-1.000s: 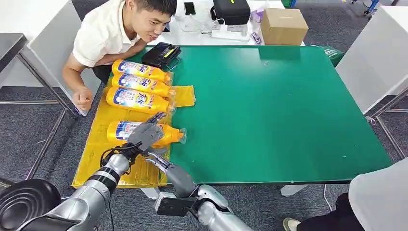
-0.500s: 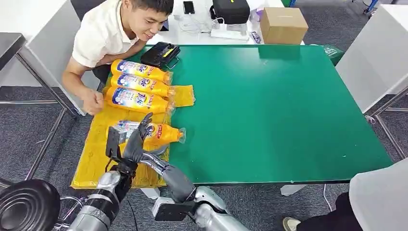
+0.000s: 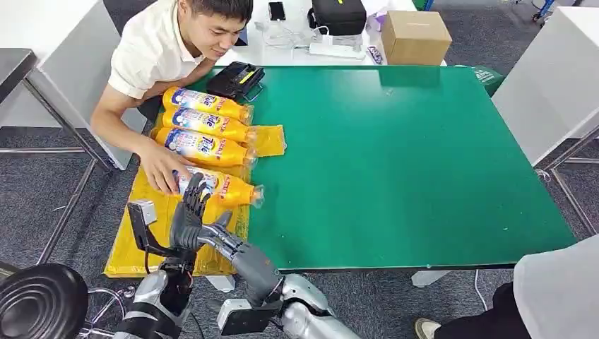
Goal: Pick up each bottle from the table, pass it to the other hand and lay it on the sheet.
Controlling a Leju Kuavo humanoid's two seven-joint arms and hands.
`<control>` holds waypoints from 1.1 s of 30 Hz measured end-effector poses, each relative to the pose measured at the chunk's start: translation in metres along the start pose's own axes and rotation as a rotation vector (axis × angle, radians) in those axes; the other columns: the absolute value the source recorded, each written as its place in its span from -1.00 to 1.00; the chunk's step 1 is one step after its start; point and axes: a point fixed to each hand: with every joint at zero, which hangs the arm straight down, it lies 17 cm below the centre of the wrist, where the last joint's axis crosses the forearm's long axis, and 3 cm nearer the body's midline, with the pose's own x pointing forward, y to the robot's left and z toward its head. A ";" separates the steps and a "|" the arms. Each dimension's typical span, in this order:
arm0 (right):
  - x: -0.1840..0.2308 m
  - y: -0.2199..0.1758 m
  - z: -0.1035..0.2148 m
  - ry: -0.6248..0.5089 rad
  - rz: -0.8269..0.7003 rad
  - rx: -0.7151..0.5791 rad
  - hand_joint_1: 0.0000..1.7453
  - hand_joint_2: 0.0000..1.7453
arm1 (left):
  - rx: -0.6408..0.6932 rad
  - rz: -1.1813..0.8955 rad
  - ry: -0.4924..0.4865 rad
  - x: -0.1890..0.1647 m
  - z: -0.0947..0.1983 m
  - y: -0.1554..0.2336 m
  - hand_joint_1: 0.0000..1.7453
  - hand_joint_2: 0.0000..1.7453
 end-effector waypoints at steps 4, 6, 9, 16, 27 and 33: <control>0.002 -0.001 0.003 -0.007 0.000 -0.017 -1.00 1.00 | -0.011 0.012 -0.012 0.002 0.006 -0.007 -1.00 1.00; 0.004 -0.004 0.007 -0.012 0.002 -0.034 -1.00 1.00 | -0.033 0.005 -0.030 0.003 0.015 -0.015 -1.00 1.00; 0.005 -0.007 0.015 -0.019 0.005 -0.047 -1.00 1.00 | -0.059 -0.006 -0.050 0.004 0.027 -0.026 -1.00 1.00; 0.007 -0.011 0.020 -0.030 0.009 -0.059 -1.00 1.00 | -0.080 -0.011 -0.060 0.007 0.035 -0.033 -1.00 1.00; 0.022 -0.035 0.038 -0.048 0.081 -0.145 -1.00 1.00 | 0.136 0.274 -0.201 0.058 0.026 0.008 -1.00 1.00; 0.036 -0.047 0.036 -0.091 0.106 -0.174 -1.00 1.00 | 0.221 0.317 -0.268 0.079 0.020 0.029 -1.00 1.00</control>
